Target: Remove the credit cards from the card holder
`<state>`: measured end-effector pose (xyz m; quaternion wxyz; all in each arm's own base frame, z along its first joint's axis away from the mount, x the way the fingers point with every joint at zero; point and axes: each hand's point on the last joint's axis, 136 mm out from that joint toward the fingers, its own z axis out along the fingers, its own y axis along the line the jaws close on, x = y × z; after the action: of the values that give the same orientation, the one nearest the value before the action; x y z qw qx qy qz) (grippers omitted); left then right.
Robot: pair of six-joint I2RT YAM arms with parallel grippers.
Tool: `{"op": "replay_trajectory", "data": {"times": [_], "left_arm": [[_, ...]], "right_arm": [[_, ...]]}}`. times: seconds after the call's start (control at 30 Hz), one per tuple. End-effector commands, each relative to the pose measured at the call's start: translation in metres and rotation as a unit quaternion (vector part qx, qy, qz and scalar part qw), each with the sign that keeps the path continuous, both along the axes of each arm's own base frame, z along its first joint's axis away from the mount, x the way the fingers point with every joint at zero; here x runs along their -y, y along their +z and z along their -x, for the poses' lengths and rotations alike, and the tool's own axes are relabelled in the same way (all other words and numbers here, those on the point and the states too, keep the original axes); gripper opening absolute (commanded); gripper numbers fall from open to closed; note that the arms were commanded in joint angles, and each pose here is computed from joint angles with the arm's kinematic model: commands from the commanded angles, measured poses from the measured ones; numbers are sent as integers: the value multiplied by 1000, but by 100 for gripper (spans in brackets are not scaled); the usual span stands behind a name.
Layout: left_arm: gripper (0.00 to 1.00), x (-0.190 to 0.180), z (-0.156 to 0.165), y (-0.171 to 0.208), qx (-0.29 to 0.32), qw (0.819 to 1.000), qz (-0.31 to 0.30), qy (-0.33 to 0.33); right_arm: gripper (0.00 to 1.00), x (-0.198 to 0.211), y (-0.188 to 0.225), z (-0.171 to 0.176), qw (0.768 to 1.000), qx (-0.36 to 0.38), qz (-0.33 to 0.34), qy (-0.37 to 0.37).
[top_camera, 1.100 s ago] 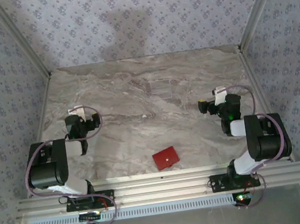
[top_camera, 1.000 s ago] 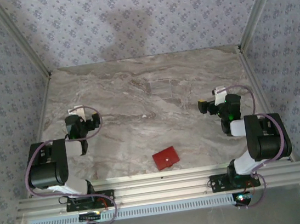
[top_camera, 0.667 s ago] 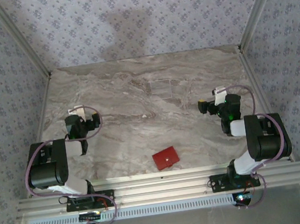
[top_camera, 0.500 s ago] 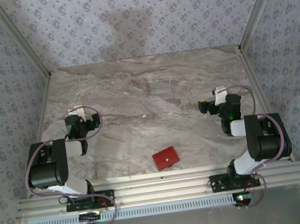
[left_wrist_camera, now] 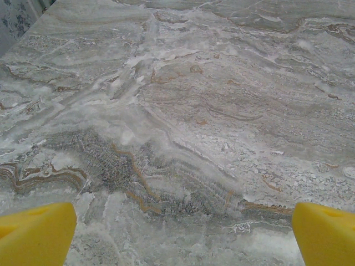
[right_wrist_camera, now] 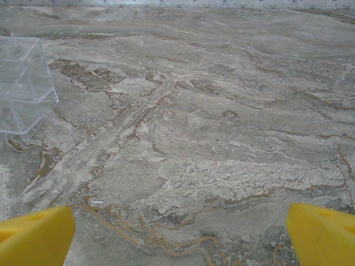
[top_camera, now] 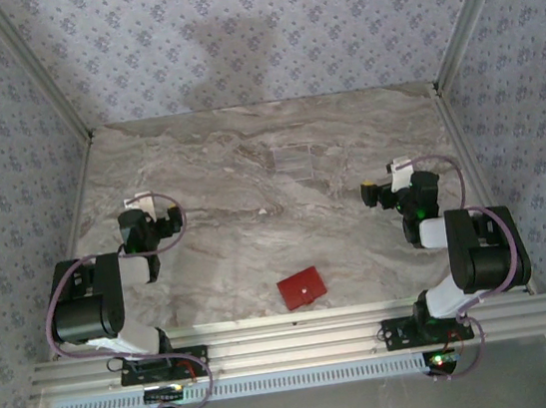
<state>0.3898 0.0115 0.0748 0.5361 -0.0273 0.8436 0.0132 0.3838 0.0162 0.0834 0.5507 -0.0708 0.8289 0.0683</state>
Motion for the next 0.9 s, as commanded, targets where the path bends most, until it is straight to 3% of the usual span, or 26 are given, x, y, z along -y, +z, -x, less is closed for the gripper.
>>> {"op": "replay_trajectory", "data": {"times": [0.0,0.43,0.67,0.87], "left_arm": [[100,-1,-9,14,23,1000,-1,-3],[99,-2,-7,25,22,1000,-17,13],[99,14,2,54,-6,998,-58,28],[99,46,13,83,-36,999,-24,1]], "right_arm": [[100,1,4,0,1000,12,2,5],[100,9,16,-3,999,-5,28,-42],[100,-5,33,0,995,-91,25,-41],[94,-39,47,26,979,-201,-34,-20]]}}
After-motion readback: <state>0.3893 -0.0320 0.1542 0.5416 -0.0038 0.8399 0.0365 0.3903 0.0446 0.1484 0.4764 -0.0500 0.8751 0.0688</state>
